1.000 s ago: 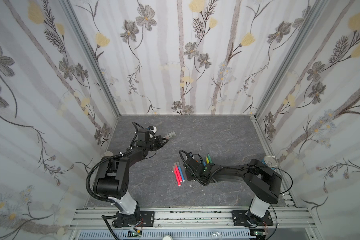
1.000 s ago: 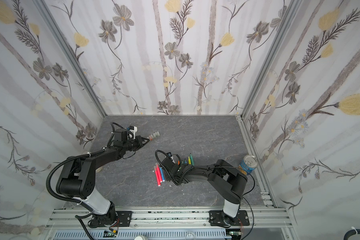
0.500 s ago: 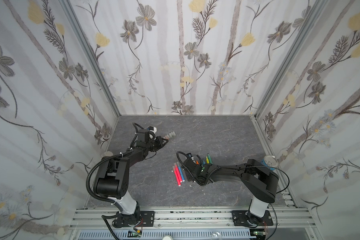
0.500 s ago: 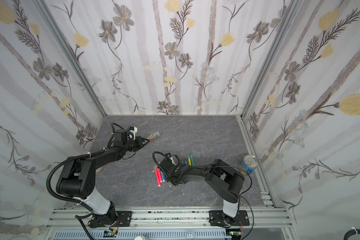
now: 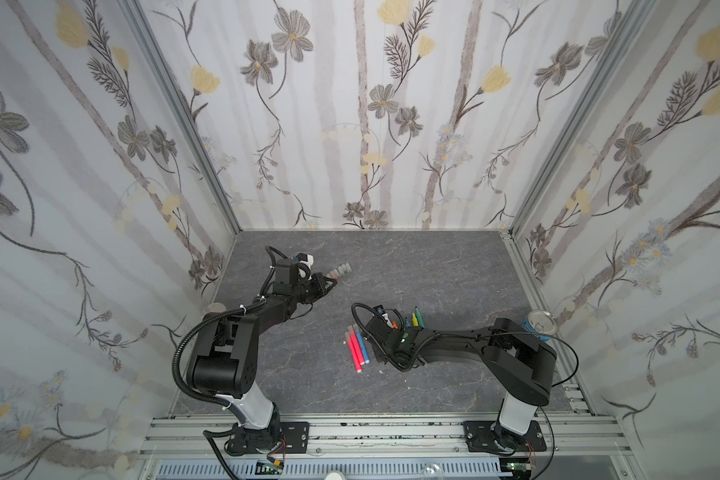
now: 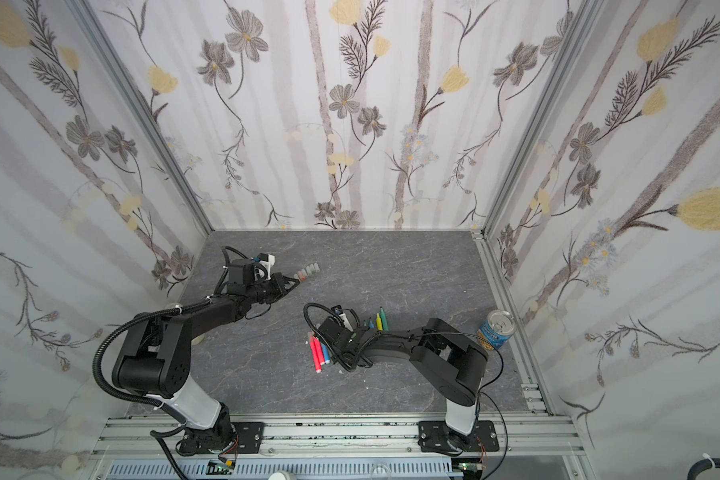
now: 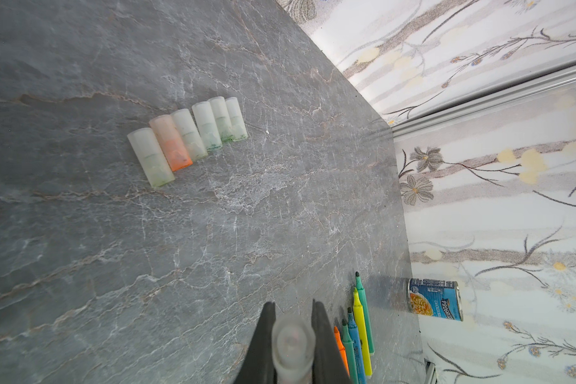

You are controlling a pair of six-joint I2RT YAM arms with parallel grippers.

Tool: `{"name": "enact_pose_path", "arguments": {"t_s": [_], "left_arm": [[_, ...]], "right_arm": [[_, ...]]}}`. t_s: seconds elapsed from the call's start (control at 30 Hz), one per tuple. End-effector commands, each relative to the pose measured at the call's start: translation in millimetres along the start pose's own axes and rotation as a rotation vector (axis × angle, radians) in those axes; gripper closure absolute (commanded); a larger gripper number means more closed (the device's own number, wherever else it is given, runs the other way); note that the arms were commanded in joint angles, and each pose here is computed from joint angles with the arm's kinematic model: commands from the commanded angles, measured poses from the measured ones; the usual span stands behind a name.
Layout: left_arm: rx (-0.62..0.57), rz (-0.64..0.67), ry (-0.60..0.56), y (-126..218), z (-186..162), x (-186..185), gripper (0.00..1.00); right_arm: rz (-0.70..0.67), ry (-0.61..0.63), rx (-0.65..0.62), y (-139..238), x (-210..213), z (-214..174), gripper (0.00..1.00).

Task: Open the pen caps
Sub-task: 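Lower the uncapped orange highlighter beside the uncapped markers and open the right gripper, then place the clear cap at the end of the cap row and open the left gripper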

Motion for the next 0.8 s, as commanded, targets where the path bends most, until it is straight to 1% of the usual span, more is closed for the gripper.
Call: {"name": "enact_pose_path", "arguments": {"t_s": [0.0, 0.23, 0.5, 0.63, 0.77], "left_arm": [[-0.022, -0.022, -0.018, 0, 4, -3, 1.00], [-0.014, -0.011, -0.012, -3, 3, 3, 1.00], [-0.008, 0.023, 0.015, -11, -1, 23, 1.00], [-0.002, 0.041, 0.036, -17, -3, 37, 1.00], [0.003, 0.051, 0.052, -25, 1, 47, 1.00]], "right_arm": [[-0.049, 0.019, -0.016, 2, -4, 2, 0.82], [-0.058, 0.026, -0.025, 3, -4, 5, 0.75], [-0.063, 0.014, -0.051, 10, -8, 9, 0.73], [-0.025, -0.004, -0.076, 19, -9, 15, 0.71], [0.047, -0.039, -0.103, 30, -10, 22, 0.69]]}}
Point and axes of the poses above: each gripper's point midway between its finger pads, its own y axis back along the fingers, its own x axis along the line the jaws close on, z = x × y, the point moved 9 cm from there along y, back along the fingers, and after that the axes turned 4 degrees about -y, right-handed, at the moved point
